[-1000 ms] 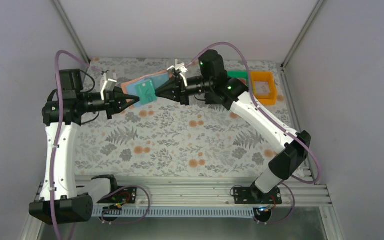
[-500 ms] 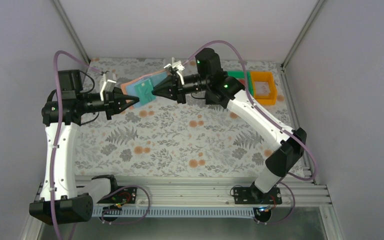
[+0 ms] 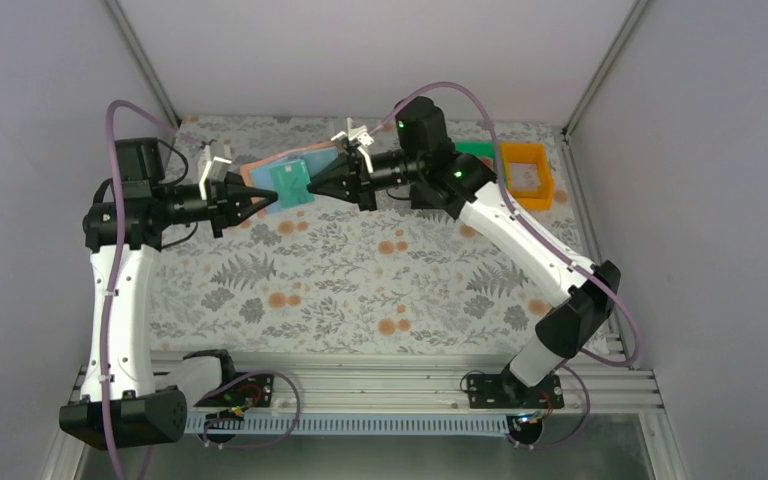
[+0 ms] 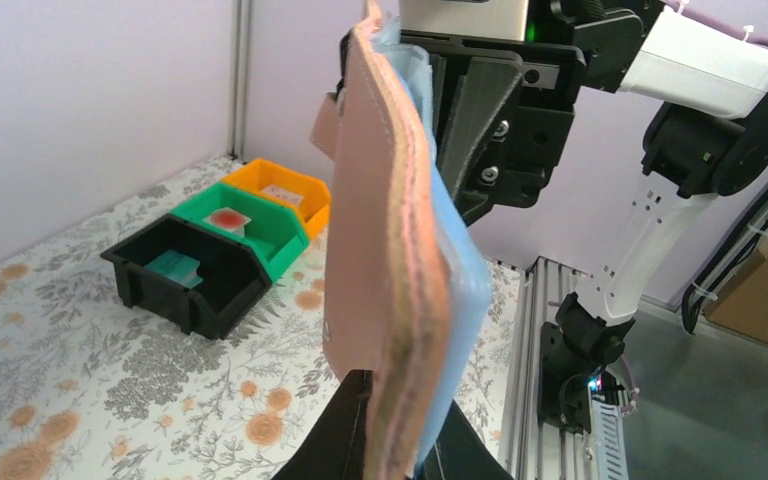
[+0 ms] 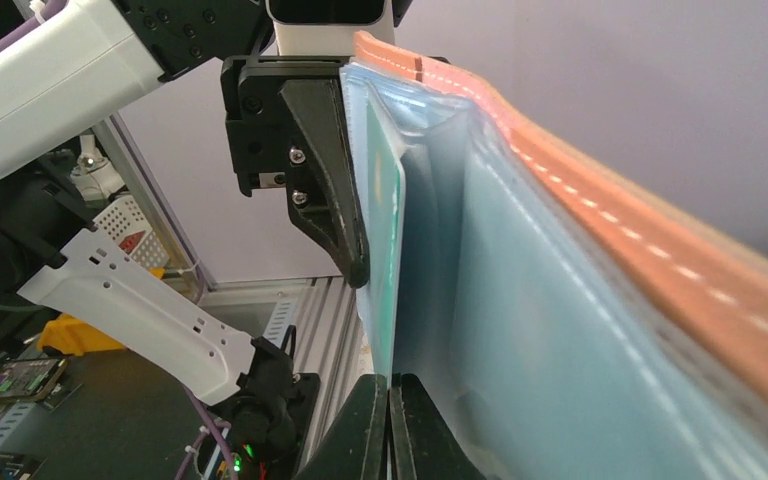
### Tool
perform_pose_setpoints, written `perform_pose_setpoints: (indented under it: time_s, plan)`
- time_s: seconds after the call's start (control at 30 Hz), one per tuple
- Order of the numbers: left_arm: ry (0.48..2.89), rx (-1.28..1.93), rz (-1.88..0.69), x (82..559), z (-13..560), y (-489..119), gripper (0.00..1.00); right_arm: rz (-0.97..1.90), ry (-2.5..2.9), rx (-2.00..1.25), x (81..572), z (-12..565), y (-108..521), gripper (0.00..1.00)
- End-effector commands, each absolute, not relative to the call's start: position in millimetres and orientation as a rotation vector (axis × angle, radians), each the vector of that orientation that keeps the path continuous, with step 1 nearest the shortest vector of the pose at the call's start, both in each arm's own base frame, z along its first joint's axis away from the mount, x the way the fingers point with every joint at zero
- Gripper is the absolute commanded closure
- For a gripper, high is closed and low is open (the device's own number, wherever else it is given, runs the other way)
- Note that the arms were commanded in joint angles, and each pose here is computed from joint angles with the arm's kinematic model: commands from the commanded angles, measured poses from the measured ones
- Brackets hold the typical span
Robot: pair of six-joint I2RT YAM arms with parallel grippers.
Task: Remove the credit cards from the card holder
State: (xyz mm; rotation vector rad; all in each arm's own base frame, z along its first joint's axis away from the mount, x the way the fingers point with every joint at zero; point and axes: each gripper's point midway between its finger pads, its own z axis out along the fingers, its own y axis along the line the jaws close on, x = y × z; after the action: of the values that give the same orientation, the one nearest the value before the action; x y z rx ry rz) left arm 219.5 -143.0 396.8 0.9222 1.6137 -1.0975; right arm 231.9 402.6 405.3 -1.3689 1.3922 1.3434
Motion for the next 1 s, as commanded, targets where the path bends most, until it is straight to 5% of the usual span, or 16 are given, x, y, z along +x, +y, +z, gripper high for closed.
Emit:
perform_pose_setpoints:
  time_s: [0.0, 0.97]
  plan:
    - [1.558, 0.952, -1.108, 214, 406, -146, 0.93, 1.261, 1.376, -1.34, 231, 420, 384, 0.96]
    - [1.586, 0.94, -1.061, 218, 402, -143, 0.98, 0.974, 1.475, -1.24, 250, 430, 342, 0.96]
